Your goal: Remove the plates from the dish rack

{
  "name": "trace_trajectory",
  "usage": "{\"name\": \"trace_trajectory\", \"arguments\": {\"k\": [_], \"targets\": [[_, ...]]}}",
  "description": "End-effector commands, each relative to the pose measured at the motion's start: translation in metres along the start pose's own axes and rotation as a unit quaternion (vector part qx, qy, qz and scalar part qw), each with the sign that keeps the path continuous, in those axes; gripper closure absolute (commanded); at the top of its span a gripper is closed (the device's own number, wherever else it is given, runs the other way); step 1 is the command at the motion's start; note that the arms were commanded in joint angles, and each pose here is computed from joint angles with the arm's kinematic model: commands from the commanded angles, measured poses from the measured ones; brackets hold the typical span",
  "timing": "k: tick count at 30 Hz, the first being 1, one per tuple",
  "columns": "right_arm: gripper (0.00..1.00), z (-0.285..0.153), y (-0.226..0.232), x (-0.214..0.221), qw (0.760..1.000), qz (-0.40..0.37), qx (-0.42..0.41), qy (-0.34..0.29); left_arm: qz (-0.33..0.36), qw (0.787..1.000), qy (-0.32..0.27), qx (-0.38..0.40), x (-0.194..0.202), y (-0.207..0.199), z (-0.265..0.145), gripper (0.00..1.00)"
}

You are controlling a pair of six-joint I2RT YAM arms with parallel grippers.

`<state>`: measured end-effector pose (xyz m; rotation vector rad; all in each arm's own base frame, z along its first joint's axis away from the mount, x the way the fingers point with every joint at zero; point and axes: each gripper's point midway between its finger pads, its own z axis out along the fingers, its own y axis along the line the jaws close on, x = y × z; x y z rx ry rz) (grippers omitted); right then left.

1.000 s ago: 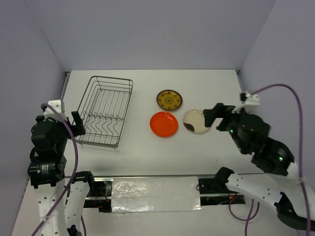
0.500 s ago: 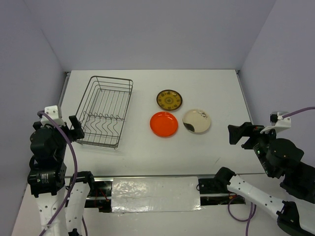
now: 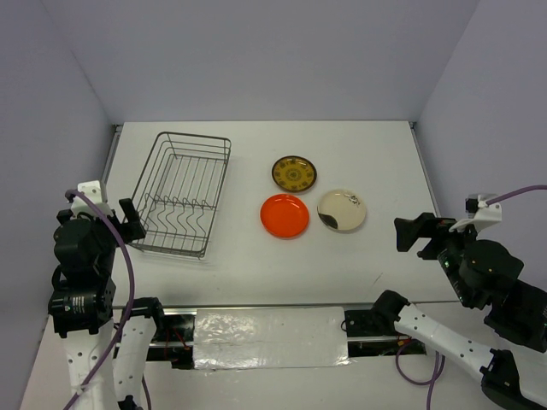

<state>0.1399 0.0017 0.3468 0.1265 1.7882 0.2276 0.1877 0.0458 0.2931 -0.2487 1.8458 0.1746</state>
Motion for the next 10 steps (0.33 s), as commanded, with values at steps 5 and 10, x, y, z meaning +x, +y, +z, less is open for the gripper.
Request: {"name": "trace_trajectory", "arguments": {"k": [5,10], "targets": [[0.00,0.0031,0.0028,-0.0003,1.000,0.008,-0.001,-0.004,-0.004,1.000,-0.022,-0.004,-0.0156,0.0010,0.0020,0.00],[0.00,0.0062,0.0022,0.0028,1.000,0.007,0.005,-0.004,0.000,1.000,-0.023,-0.006,-0.0177,0.0017,0.0028,0.01]]}}
